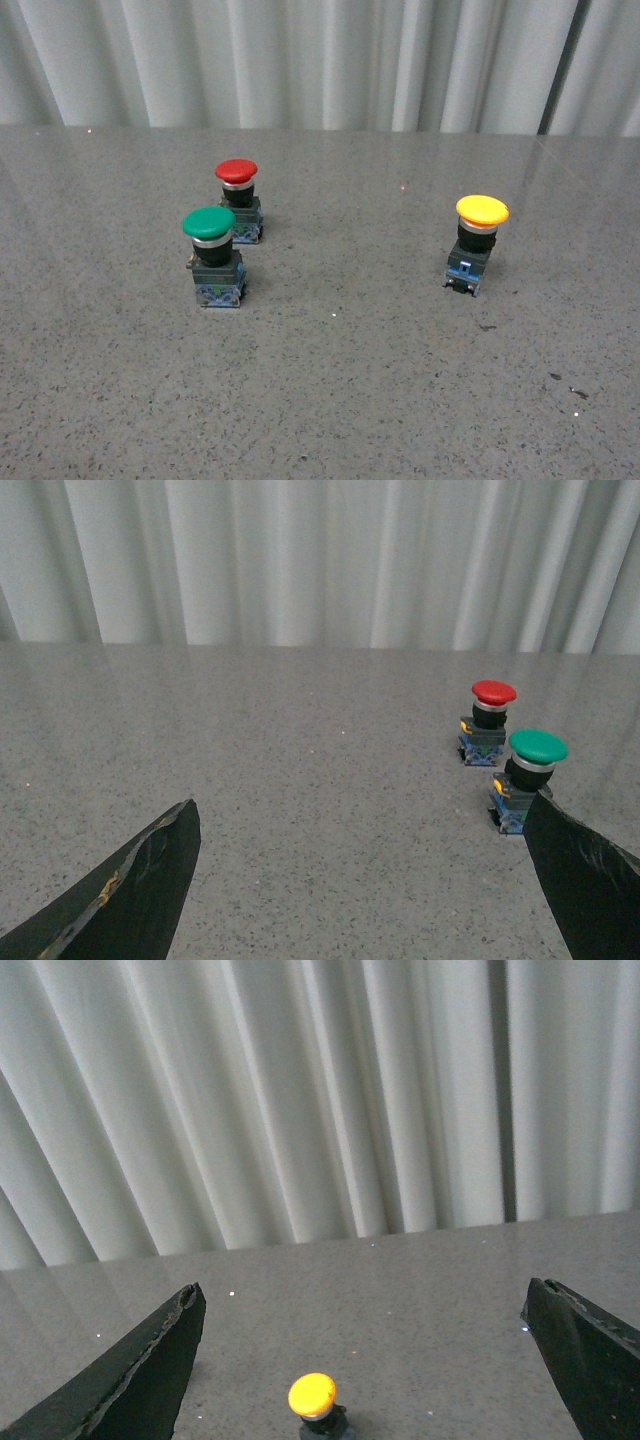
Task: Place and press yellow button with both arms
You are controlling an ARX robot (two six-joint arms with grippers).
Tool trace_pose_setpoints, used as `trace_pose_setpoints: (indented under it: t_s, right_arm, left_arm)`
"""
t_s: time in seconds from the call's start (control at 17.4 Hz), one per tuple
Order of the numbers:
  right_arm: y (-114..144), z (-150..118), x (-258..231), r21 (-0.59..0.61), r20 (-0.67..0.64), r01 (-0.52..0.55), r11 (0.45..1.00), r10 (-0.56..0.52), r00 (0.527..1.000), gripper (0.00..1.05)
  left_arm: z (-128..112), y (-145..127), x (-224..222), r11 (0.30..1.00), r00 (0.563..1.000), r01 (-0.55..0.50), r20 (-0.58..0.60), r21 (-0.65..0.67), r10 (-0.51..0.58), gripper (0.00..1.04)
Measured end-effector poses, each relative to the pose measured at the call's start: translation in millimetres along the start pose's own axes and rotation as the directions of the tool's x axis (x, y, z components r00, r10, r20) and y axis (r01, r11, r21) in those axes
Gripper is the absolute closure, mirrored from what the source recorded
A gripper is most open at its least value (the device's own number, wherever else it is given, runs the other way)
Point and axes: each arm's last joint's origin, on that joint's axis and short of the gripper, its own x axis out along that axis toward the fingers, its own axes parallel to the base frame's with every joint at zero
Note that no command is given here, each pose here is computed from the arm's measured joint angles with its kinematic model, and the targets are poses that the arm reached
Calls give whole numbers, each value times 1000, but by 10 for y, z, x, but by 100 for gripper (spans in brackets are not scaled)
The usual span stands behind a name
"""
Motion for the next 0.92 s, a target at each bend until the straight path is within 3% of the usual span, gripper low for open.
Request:
trace_pose_setpoints:
  t_s: [0.06, 0.17, 0.4, 0.52, 0.63, 0.69, 0.92]
  right_arm:
    - [127, -82, 436, -4, -57, -7, 1000, 7, 998, 7]
    - [272, -218, 820, -18, -115, -18, 1000, 15, 993, 7]
    - [435, -622, 1267, -66, -262, -4, 998, -14, 965, 10]
    - [460, -787, 1312, -98, -318, -8, 995, -24, 948, 28]
    - [471, -962, 1351, -122, -426, 13, 992, -64, 902, 91]
    - [601, -1018, 1393, -86, -465, 1, 996, -41, 884, 103]
    - [628, -1107, 1509, -82, -497, 21, 996, -59, 866, 103]
  left_arm:
    - [0, 0, 0, 1000, 1000, 0, 0, 0, 0, 7]
    - [0, 0, 0, 1000, 1000, 0, 0, 0, 0, 7]
    - [0, 0, 0, 1000, 1000, 0, 0, 0, 0, 7]
    - [0, 0, 0, 1000, 1000, 0, 0, 0, 0, 7]
    - [0, 0, 0, 1000, 1000, 0, 0, 0, 0, 7]
    - [0, 0, 0, 1000, 1000, 0, 0, 0, 0, 7]
    - [0, 0, 0, 1000, 1000, 0, 0, 0, 0, 7]
